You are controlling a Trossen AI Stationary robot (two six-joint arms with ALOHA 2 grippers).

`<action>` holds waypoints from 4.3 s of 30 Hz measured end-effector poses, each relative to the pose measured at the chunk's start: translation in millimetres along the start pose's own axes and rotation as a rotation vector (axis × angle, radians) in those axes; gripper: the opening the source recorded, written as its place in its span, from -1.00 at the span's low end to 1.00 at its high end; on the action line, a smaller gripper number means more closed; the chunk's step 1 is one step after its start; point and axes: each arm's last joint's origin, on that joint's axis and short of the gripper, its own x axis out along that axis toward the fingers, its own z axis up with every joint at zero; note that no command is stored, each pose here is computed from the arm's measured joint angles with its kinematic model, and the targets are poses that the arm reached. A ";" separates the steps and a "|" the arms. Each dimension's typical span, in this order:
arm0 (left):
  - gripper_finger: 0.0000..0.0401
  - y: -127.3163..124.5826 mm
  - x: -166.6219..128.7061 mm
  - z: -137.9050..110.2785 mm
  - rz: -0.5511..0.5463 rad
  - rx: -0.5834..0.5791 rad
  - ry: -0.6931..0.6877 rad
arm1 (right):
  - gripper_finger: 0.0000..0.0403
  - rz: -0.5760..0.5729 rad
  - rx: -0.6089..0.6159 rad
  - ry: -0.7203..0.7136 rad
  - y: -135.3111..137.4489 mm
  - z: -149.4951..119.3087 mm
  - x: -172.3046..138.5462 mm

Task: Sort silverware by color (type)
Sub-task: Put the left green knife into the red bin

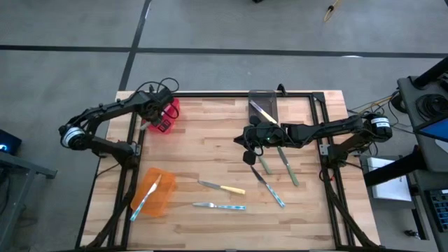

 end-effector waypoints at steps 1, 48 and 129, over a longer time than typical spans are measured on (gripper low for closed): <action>-0.52 0.1 0.1 0.1 0.004 -0.003 0.000 | -0.91 0.000 0.000 0.000 0.0 -0.1 0.0; -0.51 -129.9 -132.6 -125.0 -1.061 0.334 -1.277 | -0.91 0.015 0.194 -0.017 13.9 4.6 -2.9; -1.00 -76.2 -42.3 -151.0 -1.296 0.240 -1.426 | -0.69 -0.327 0.786 0.802 63.8 -64.2 -52.7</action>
